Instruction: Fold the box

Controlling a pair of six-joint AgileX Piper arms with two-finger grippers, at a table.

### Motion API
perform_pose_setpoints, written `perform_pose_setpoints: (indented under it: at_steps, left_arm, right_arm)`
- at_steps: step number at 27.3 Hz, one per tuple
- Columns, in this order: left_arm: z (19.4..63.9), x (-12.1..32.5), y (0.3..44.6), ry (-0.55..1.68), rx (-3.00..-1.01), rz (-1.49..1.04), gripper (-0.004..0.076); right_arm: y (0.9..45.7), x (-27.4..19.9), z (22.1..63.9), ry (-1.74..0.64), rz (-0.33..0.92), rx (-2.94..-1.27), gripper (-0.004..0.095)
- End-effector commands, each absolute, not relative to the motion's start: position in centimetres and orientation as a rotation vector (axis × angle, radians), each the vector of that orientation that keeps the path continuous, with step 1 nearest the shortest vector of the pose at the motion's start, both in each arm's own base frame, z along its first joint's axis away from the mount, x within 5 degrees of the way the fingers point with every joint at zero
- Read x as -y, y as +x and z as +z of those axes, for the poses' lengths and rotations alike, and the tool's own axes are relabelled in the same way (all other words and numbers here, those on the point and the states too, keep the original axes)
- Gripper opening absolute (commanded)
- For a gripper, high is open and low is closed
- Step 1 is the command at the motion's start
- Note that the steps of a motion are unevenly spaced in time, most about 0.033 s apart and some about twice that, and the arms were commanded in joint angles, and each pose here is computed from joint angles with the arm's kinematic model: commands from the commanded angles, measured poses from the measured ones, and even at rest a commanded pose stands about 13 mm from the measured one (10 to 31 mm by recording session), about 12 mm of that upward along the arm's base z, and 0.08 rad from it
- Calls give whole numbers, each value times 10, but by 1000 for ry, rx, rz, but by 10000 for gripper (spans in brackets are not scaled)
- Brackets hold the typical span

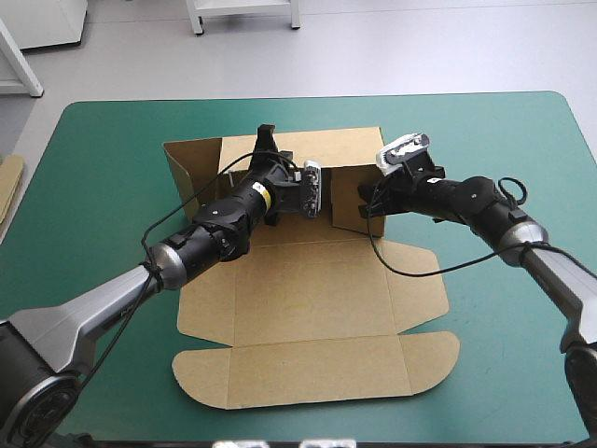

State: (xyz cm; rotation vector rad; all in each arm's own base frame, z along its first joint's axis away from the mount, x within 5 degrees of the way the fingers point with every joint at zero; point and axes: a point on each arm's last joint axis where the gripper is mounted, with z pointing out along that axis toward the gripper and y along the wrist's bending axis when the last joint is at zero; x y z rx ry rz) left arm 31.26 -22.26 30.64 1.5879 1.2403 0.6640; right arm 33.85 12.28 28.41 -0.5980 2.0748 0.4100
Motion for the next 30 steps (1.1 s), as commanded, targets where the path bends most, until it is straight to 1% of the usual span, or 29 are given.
perform_pose_setpoints:
  at_steps: [1, 3, 4, 5, 6, 8, 9, 10, 16, 18, 19, 20, 22, 25, 26, 27, 28, 30]
  left_arm:
    - [328, 221, 308, 1516, -1220, 638, -9]
    - [328, 221, 308, 1516, -1220, 638, -9]
    - [328, 221, 308, 1516, -1219, 638, -9]
    - [329, 221, 308, 1519, -1214, 643, -9]
    - [329, 221, 309, 1522, -1208, 649, -9]
    - [329, 221, 309, 1523, -1198, 658, -9]
    - [329, 221, 309, 1526, -1192, 660, -9]
    - [330, 222, 309, 1532, -1180, 663, -9]
    - [334, 224, 305, 1528, -1150, 637, -8]
    - [348, 229, 292, 1445, -1160, 511, 4]
    - [352, 231, 288, 1430, -1153, 483, 22]
    - [358, 232, 283, 1418, -1140, 458, 58]
    - [365, 235, 273, 1393, -1139, 426, 160]
    - [374, 238, 261, 1347, -1158, 343, 382]
    - [377, 239, 257, 1329, -1169, 312, 442]
    - [377, 240, 255, 1318, -1187, 298, 480]
    - [379, 239, 253, 1300, -1207, 283, 494]
    - [383, 239, 244, 1233, -1290, 188, 494]
  right_arm:
    - [339, -123, 319, -537, 423, -1969, 464]
    - [338, -124, 321, -544, 437, -1969, 388]
    - [338, -125, 321, -533, 459, -1971, 319]
    - [337, -126, 320, -538, 473, -1976, 230]
    - [337, -126, 320, -540, 480, -1978, 196]
    - [337, -127, 320, -544, 484, -1980, 75]
    - [337, -127, 320, -546, 486, -1981, 45]
    - [336, -127, 320, -548, 489, -1982, -22]
    - [336, -127, 320, -550, 497, -1985, -18]
    - [337, -127, 320, -536, 488, -1982, -18]
    - [337, -126, 321, -527, 483, -1980, -18]
    - [338, -126, 321, -517, 480, -1979, -19]
    - [338, -125, 321, -505, 476, -1977, -19]
    - [339, -125, 321, -500, 473, -1976, -17]
    - [339, -125, 321, -500, 473, -1976, -17]
    - [339, -125, 321, -497, 475, -1977, -17]
    - [339, -125, 321, -497, 475, -1977, -17]
    - [339, -125, 321, -481, 483, -1986, -17]
